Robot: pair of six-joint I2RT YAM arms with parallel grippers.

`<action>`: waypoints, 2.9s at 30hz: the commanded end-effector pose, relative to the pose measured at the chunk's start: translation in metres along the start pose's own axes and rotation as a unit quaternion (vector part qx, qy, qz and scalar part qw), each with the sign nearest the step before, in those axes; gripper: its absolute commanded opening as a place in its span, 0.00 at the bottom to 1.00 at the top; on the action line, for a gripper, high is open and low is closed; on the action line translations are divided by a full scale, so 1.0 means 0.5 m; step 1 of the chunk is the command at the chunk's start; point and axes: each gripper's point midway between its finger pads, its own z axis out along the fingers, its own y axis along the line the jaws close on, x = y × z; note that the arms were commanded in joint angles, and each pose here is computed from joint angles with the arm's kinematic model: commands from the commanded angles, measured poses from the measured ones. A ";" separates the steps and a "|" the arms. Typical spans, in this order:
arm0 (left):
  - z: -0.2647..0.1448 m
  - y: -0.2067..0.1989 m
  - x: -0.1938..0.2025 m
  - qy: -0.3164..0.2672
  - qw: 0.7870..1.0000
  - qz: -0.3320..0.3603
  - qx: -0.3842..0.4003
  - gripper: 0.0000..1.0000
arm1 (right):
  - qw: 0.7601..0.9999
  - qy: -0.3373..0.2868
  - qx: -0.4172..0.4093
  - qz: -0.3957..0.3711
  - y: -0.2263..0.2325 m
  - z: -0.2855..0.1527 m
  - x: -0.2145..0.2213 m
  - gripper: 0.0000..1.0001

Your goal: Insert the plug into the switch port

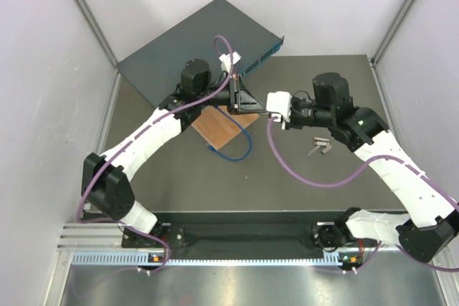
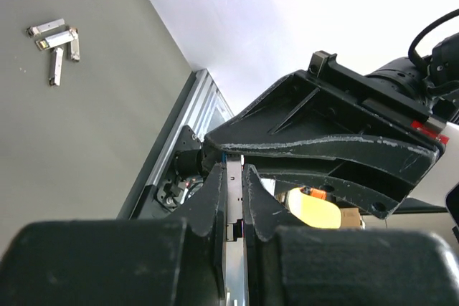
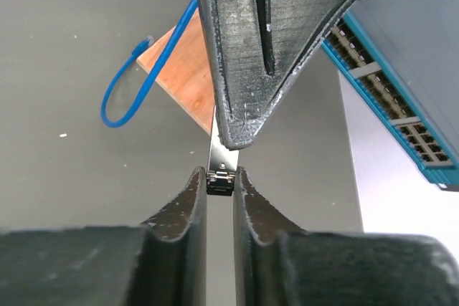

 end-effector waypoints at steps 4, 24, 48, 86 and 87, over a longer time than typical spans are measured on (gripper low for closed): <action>-0.022 -0.061 -0.004 -0.013 0.998 0.044 0.030 0.36 | 1.000 -0.012 0.018 -0.004 -0.024 -0.001 -0.029 0.00; -0.479 -0.055 -0.320 -0.346 0.874 0.166 -0.298 0.99 | 0.988 0.031 0.016 0.151 -0.044 0.011 -0.003 0.00; -0.535 0.016 -0.297 -0.314 0.826 0.283 -0.372 0.99 | 0.946 0.104 0.106 0.287 -0.073 0.165 -0.021 0.00; -0.750 0.142 -0.186 -0.525 0.820 -0.098 -0.205 0.99 | 0.926 0.110 0.168 0.319 -0.075 0.182 -0.024 0.00; -0.750 0.149 -0.184 -0.523 0.824 -0.103 -0.194 0.99 | 0.927 0.109 0.168 0.319 -0.075 0.181 -0.025 0.00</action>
